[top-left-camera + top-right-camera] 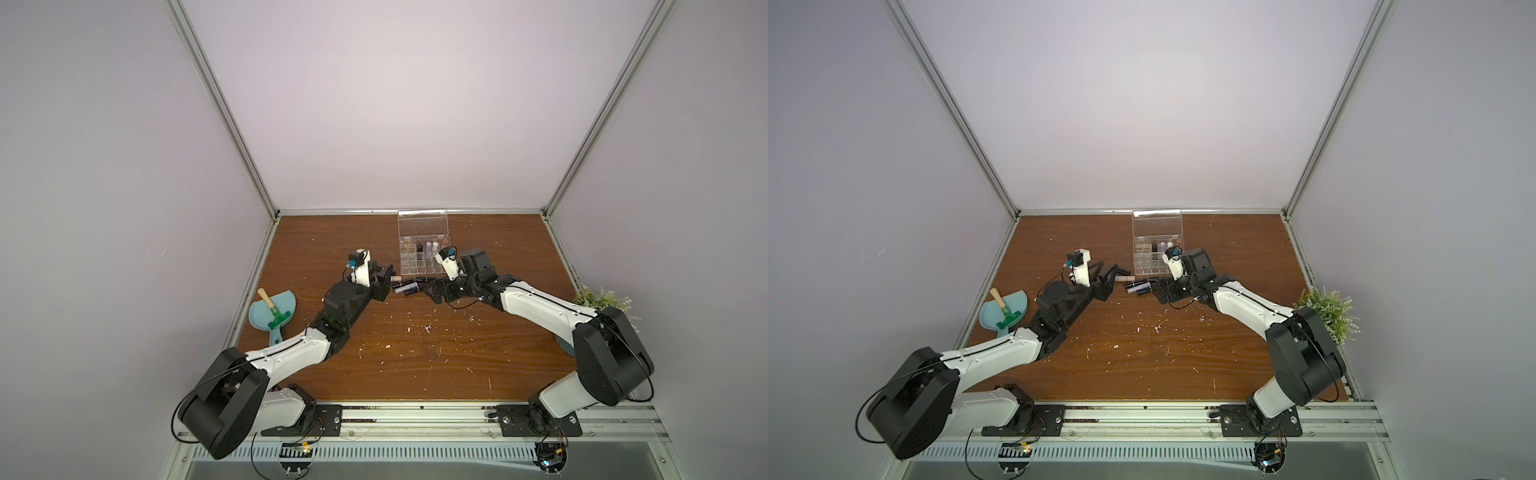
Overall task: Arrange the lipsticks in the organizer
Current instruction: Pick up the lipstick at the center of the board.
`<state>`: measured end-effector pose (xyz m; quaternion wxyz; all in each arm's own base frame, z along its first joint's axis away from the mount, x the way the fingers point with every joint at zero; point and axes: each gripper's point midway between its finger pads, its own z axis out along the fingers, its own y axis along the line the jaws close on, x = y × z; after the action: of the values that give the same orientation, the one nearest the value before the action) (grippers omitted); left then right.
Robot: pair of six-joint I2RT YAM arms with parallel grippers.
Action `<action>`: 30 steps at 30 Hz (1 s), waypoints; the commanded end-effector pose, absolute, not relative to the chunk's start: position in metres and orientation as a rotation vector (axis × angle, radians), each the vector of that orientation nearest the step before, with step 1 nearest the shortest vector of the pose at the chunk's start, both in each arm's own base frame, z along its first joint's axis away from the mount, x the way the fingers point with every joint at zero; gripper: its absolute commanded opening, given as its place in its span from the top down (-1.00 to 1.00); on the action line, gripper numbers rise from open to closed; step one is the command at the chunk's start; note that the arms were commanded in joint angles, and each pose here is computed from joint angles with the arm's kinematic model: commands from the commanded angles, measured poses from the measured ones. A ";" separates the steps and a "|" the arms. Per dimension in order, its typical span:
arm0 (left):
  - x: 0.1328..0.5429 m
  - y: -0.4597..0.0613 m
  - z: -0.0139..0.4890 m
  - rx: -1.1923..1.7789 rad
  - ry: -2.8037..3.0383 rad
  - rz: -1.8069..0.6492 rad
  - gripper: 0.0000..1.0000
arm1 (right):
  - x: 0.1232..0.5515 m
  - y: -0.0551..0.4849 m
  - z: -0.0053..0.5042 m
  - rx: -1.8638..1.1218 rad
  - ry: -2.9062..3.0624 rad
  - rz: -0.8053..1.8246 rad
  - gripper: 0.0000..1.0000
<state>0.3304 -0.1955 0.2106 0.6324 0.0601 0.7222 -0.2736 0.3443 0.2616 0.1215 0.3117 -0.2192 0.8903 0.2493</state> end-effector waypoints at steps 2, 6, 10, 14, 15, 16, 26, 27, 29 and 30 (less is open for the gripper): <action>0.314 -0.176 0.215 0.029 1.610 -0.672 -0.08 | 0.344 0.297 0.134 -0.714 2.305 0.698 -0.76; 0.302 -0.158 0.216 -0.021 1.575 -0.654 -0.06 | 0.347 0.325 0.126 -0.809 2.319 0.679 -0.72; 0.299 -0.147 0.214 -0.048 1.570 -0.612 -0.05 | 0.351 0.339 0.113 -0.865 2.344 0.650 -0.72; 0.300 -0.143 0.208 -0.059 1.582 -0.599 -0.05 | 0.355 0.342 0.099 -0.890 2.378 0.621 -0.73; 0.301 -0.144 0.208 -0.058 1.584 -0.601 -0.05 | 0.356 0.342 0.095 -0.896 2.387 0.606 -0.73; 0.301 -0.144 0.208 -0.059 1.583 -0.601 -0.05 | 0.356 0.341 0.092 -0.898 2.395 0.594 -0.73; 0.301 -0.144 0.208 -0.053 1.585 -0.598 -0.05 | 0.367 0.337 0.081 -0.890 2.402 0.516 -0.74; 0.301 -0.144 0.207 -0.051 1.586 -0.601 -0.05 | 0.368 0.337 0.081 -0.892 2.402 0.513 -0.74; 0.301 -0.145 0.207 -0.051 1.586 -0.605 -0.05 | 0.368 0.337 0.082 -0.893 2.398 0.513 -0.74; 0.301 -0.145 0.207 -0.050 1.587 -0.604 -0.05 | 0.368 0.337 0.083 -0.892 2.395 0.513 -0.74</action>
<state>0.2995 -0.1496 0.2061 0.6563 -0.0123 0.7053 -0.2676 0.3605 0.3346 0.0714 0.2478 -0.3235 0.8925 0.1936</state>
